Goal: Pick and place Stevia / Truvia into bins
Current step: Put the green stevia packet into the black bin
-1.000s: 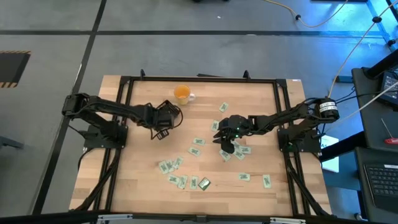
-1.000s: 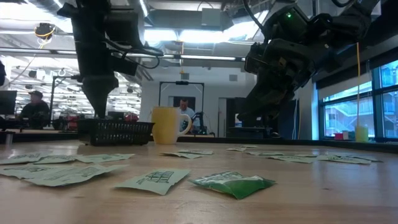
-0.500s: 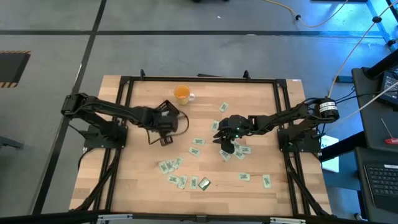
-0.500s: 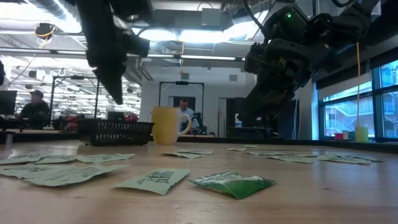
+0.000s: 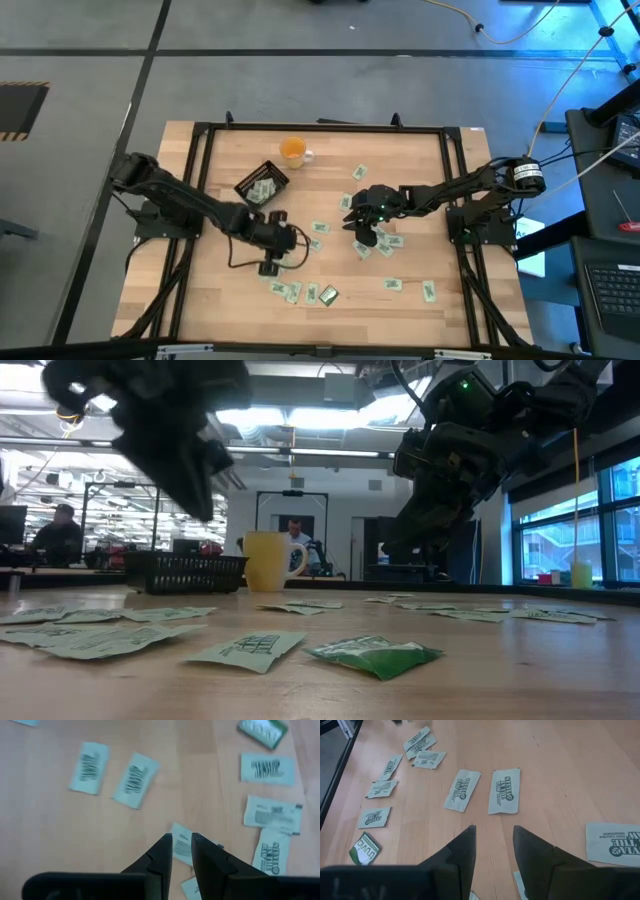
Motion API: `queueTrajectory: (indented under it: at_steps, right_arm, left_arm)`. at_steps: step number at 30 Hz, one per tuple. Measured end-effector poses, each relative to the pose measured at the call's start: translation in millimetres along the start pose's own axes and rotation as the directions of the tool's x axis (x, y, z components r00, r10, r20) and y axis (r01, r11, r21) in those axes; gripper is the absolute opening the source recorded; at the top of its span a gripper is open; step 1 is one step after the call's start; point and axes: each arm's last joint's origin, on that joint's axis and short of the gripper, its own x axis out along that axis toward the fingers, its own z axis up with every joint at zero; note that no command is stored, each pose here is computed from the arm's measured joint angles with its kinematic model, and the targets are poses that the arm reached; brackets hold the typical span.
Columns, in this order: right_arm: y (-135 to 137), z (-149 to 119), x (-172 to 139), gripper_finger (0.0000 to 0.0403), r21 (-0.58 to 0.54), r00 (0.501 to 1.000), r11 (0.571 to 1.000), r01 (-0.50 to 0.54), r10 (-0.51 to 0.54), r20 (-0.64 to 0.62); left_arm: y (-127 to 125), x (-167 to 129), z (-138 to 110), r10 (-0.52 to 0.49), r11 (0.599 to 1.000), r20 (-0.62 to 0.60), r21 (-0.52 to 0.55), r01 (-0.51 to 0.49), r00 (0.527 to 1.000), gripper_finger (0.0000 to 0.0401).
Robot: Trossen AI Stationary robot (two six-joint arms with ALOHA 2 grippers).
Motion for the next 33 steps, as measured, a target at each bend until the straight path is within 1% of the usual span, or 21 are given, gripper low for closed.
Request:
queueTrajectory:
  at_steps: [3,6,9,14,20,28,30,33]
  right_arm:
    - [0.0,0.0,0.0,0.0133,0.000,1.000,1.000,0.000,0.000,0.000]
    - [0.1,0.0,0.0,0.0133,0.000,1.000,1.000,0.000,0.000,0.000]
    - [0.0,0.0,0.0,0.0133,0.000,1.000,1.000,0.000,0.000,0.000]
    - [0.1,0.0,0.0,0.0133,0.000,1.000,1.000,0.000,0.000,0.000]
    - [0.1,0.0,0.0,0.0133,0.000,1.000,1.000,0.000,0.000,0.000]
    - [0.0,0.0,0.0,0.0133,-0.001,1.000,1.000,0.000,0.000,0.000]
    - [0.1,0.0,0.0,0.0133,-0.001,1.000,1.000,0.000,0.000,0.000]
    - [0.0,0.0,0.0,0.0133,-0.002,1.000,1.000,0.000,0.000,0.000]
  left_arm:
    - [-8.0,17.6,-3.4,-0.002,0.999,-0.038,0.048,0.003,0.999,0.0070]
    - [-13.2,33.8,-6.1,-0.001,0.998,-0.062,0.065,0.005,0.998,0.0074]
    - [-14.5,47.3,-9.1,0.006,0.998,-0.088,0.061,-0.001,0.996,0.0074]
    - [-13.5,60.7,-14.3,0.021,0.998,-0.134,0.054,-0.014,0.991,0.0073]
    - [-14.3,67.9,-15.5,0.021,0.999,-0.149,0.045,-0.014,0.989,0.0062]
    - [-14.2,68.6,-16.8,0.031,0.999,-0.157,0.048,-0.024,0.987,0.0014]
    - [-13.9,66.8,-16.4,0.031,0.999,-0.153,0.047,-0.024,0.988,0.0005]
    - [-11.9,57.0,-17.6,0.035,0.998,-0.161,0.049,-0.027,0.986,0.0004]
